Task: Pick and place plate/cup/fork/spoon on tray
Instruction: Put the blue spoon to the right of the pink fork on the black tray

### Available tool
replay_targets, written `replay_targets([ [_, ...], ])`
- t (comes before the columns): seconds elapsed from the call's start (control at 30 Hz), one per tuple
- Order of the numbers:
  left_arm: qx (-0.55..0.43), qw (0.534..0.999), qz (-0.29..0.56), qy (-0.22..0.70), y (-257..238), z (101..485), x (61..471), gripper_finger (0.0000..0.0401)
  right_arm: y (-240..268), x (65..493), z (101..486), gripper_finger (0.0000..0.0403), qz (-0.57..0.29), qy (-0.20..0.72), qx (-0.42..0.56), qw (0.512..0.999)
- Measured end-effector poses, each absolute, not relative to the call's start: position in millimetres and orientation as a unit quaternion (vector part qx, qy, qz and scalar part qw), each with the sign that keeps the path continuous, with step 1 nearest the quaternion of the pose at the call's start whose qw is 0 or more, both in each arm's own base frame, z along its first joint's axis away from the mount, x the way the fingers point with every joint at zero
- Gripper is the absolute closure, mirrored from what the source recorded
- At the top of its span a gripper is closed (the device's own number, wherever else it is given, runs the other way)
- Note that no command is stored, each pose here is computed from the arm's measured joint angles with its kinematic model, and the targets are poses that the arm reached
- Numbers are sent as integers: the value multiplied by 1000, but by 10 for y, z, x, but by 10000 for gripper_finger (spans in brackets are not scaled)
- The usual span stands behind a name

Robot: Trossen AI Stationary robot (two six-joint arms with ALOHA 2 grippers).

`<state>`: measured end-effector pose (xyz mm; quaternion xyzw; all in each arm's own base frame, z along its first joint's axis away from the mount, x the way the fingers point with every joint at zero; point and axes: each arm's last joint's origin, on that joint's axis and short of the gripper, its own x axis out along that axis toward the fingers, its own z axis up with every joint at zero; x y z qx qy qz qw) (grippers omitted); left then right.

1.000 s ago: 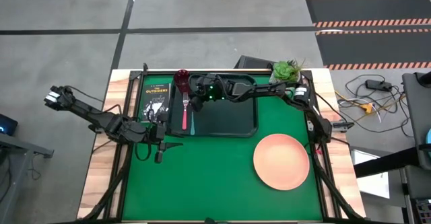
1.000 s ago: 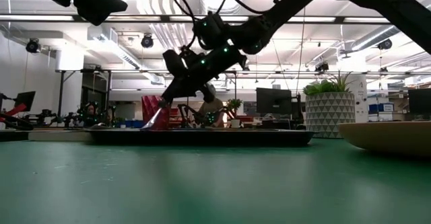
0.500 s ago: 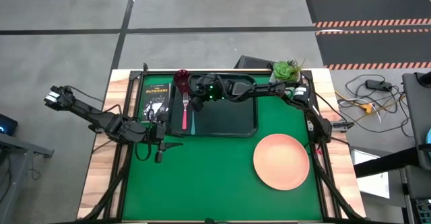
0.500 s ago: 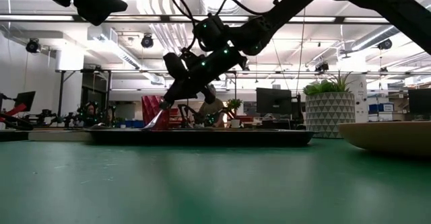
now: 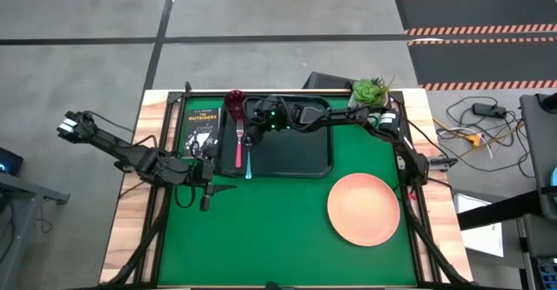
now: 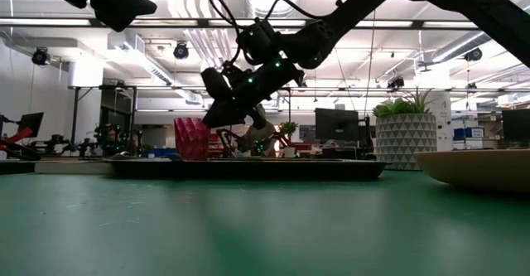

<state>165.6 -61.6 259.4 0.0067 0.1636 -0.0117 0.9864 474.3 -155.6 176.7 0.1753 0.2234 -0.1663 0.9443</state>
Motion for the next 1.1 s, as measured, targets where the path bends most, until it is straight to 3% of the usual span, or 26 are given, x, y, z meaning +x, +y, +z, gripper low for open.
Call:
replay_targets([
  [0.2, 6, 986, -11, 164, -616, 2594, 1656, 294, -1582, 4735, 1768, 327, -200, 224, 145, 943],
  [0.5, 6, 986, -11, 164, -616, 2594, 1656, 294, -1480, 4697, 2040, 321, -159, 214, 125, 956],
  [0.83, 7, 986, -11, 164, -615, 2592, 1656, 294, -849, 4619, 2381, 332, -91, 270, 82, 955],
  [1.1, 6, 986, -11, 164, -615, 2593, 1656, 294, -217, 4565, 2430, 356, -60, 320, 23, 945],
])
